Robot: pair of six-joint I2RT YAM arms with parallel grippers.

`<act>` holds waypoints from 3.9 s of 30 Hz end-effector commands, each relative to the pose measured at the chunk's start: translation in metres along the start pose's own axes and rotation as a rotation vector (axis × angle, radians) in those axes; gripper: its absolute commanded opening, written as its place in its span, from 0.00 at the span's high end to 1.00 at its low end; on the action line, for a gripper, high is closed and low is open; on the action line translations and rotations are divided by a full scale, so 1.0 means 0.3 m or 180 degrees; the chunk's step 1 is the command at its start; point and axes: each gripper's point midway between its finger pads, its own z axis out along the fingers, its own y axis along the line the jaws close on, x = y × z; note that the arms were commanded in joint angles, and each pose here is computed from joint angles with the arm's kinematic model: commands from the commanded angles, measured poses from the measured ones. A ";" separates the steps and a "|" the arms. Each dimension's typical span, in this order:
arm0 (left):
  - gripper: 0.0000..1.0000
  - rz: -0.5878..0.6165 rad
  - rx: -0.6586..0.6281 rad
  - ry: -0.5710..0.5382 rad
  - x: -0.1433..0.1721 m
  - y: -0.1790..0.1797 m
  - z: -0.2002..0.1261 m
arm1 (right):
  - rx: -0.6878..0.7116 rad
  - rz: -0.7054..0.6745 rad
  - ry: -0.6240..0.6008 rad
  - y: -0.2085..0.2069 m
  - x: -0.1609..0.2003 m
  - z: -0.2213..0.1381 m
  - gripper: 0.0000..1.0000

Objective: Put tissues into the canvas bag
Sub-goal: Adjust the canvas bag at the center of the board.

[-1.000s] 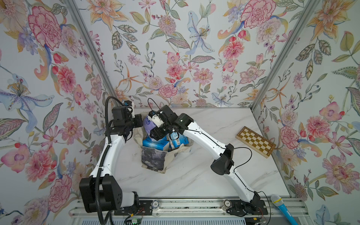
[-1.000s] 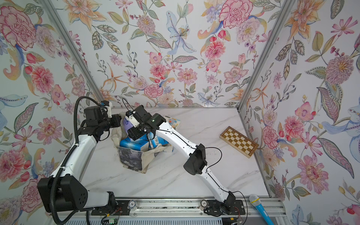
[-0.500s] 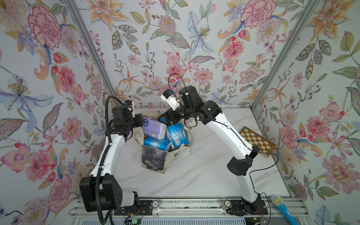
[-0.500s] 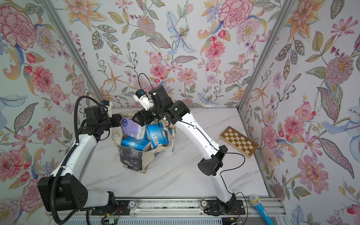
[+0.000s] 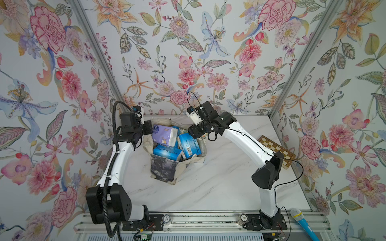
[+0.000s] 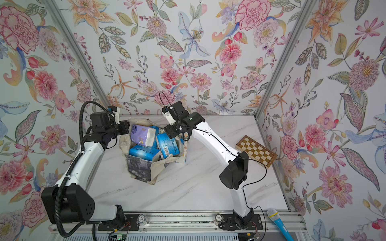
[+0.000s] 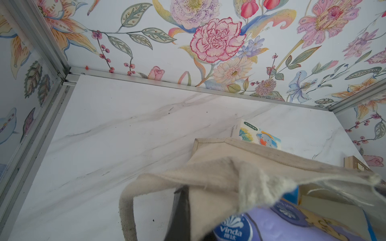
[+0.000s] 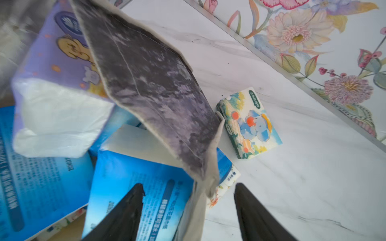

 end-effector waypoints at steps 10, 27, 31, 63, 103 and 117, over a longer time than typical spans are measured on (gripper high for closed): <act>0.97 0.0130 0.0079 -0.0444 -0.154 -0.019 -0.028 | -0.0103 0.0103 -0.0091 0.014 -0.049 0.037 0.82; 0.96 0.0684 0.0021 -0.0172 -0.245 -0.122 0.078 | -0.1550 0.1236 -0.0456 0.073 -0.209 -0.131 1.00; 0.84 0.0924 -0.0195 0.0059 -0.214 -0.117 0.090 | -0.1816 0.1342 -0.0526 0.103 -0.240 -0.143 1.00; 0.39 -0.0128 -0.0123 0.0206 0.128 -0.189 -0.386 | -0.1654 0.1476 -0.0254 -0.044 -0.124 0.050 1.00; 1.00 0.0060 -0.1383 -0.0242 0.039 0.007 -0.595 | -0.1667 0.1127 -0.0927 -0.028 -0.084 -0.130 1.00; 1.00 -0.0023 -0.1178 -0.0264 0.101 0.000 -0.508 | -0.2022 0.1244 -0.0578 0.049 -0.041 0.021 0.99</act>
